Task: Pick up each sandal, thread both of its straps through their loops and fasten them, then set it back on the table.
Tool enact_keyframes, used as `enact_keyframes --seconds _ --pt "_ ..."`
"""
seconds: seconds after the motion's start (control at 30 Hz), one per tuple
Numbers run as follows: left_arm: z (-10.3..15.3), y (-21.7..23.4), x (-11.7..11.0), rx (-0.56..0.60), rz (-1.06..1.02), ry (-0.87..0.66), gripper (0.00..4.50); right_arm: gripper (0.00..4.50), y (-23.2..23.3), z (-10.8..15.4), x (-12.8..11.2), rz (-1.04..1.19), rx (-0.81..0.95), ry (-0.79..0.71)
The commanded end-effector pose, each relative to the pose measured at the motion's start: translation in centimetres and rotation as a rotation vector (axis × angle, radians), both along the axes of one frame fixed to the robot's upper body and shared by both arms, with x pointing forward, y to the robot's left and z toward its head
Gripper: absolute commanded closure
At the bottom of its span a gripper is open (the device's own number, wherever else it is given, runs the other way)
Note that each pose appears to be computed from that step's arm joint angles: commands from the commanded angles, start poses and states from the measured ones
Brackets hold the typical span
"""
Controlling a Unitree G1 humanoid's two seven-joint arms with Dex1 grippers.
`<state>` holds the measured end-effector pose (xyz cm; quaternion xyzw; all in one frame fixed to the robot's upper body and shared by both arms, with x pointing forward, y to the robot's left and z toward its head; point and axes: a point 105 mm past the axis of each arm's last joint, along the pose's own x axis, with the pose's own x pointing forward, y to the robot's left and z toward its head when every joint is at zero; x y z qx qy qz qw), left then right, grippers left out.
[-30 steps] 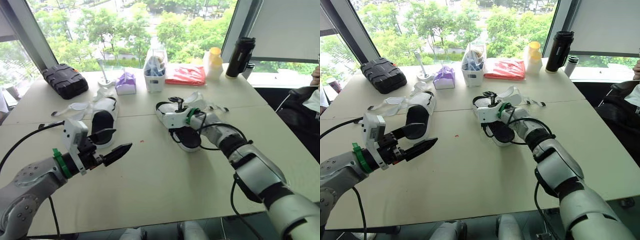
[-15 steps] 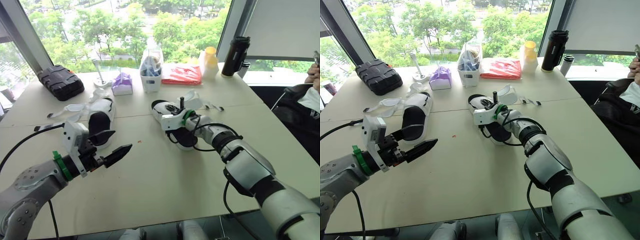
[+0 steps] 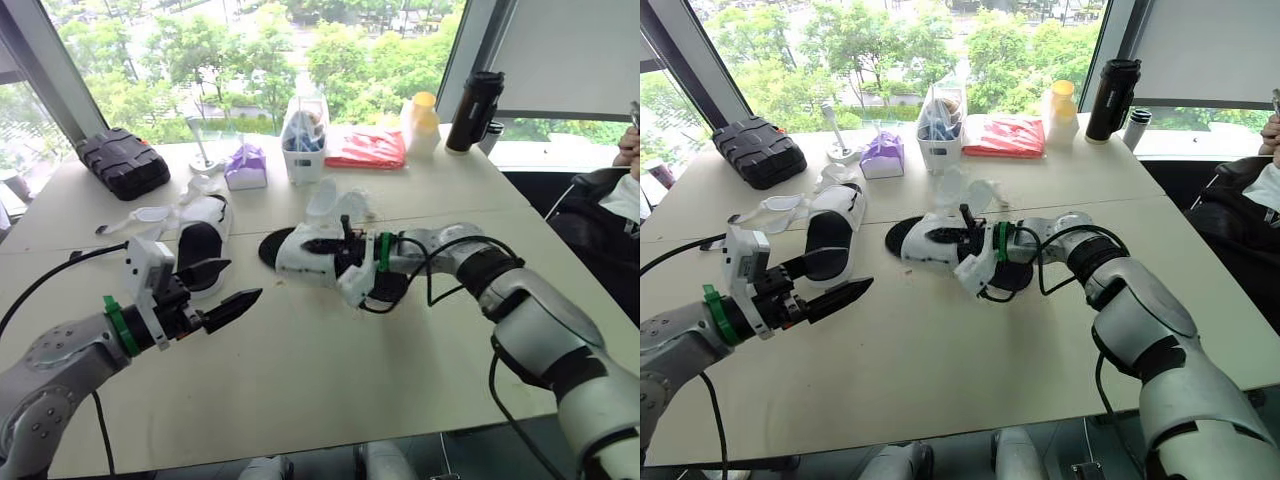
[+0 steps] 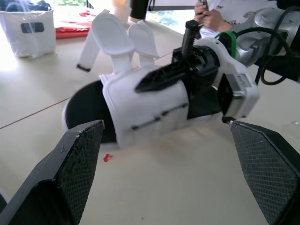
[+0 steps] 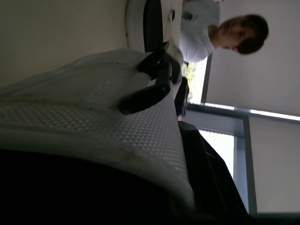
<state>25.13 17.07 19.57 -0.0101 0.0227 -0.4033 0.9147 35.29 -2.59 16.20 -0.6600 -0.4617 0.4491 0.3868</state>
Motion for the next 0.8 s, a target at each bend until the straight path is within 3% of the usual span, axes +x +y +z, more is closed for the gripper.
enact_keyframes --seconds 0.03,0.23,0.43,0.53,0.67,0.8 --pt "0.8 0.2 0.3 0.018 -0.007 -0.048 0.0 4.48 1.0 1.2 -3.5 0.217 0.008 0.004" --pt "0.5 -0.2 0.2 0.016 -0.022 -0.041 0.0 4.48 1.8 -0.2 -5.5 0.313 -0.006 0.058" --pt "-0.2 -0.6 -0.1 0.038 -0.038 -0.024 0.0 4.48 2.4 -1.8 -5.6 0.304 -0.047 0.091" --pt "-1.3 -0.9 -0.5 0.087 -0.05 0.003 0.0 4.48 2.4 -4.1 -5.3 0.262 -0.14 0.154" --pt "-2.3 -1.1 -0.9 0.127 -0.055 0.014 0.0 3.06 2.4 -4.1 -4.5 0.188 -0.152 0.234" --pt "-2.2 -0.7 -0.4 0.14 -0.014 -0.035 0.0 0.94 1.3 -3.7 -4.5 0.149 -0.147 0.305"
